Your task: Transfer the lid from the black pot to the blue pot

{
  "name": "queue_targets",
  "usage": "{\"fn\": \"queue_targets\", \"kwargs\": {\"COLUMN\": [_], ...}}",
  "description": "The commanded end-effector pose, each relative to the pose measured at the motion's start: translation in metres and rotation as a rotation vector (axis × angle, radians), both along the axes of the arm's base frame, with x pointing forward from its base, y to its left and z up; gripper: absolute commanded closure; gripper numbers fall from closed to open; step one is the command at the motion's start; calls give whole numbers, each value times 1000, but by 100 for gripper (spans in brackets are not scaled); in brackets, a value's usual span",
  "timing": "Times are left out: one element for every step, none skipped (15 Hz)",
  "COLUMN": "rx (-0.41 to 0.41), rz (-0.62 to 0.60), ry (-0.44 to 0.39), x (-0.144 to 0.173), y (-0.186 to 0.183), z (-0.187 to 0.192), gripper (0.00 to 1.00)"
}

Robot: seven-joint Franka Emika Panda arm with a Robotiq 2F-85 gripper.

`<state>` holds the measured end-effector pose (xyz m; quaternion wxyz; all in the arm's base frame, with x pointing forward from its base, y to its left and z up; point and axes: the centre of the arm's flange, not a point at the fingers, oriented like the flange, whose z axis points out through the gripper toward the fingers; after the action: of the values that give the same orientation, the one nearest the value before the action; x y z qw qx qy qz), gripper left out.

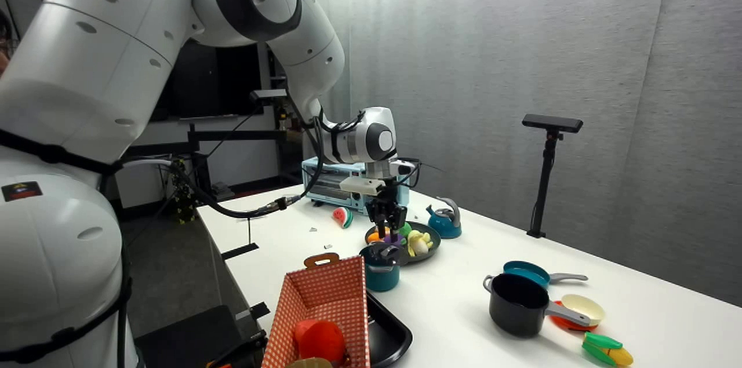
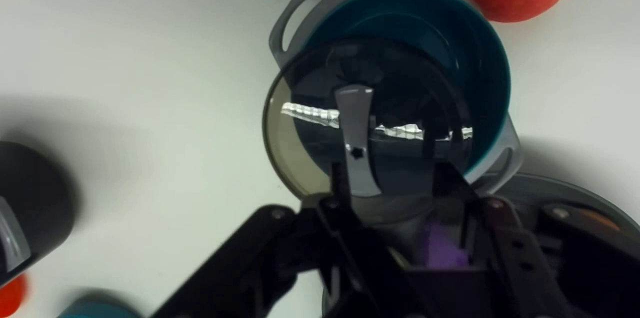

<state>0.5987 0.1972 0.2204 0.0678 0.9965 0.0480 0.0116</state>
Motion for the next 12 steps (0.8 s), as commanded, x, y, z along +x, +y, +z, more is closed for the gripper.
{"fn": "queue_targets", "kwargs": {"rx": [1, 0, 0, 0, 0, -2, -2, -3, -3, -2, 0, 7], "rz": [6, 4, 2, -1, -2, -4, -5, -7, -10, -15, -18, -22], "ry": [-12, -11, -9, -8, -8, -8, -8, -11, -12, -14, -17, -22], "x": [10, 10, 10, 10, 10, 10, 10, 10, 10, 9, 9, 8], "y": [0, -1, -2, -4, -5, -6, -7, -8, -10, -12, -14, -18], "z": [-3, -4, -5, -5, -5, -5, -5, -4, -3, 0, 3, 9], "gripper": [20, 13, 5, 1, 0, 0, 0, 0, 0, 0, 0, 0]}}
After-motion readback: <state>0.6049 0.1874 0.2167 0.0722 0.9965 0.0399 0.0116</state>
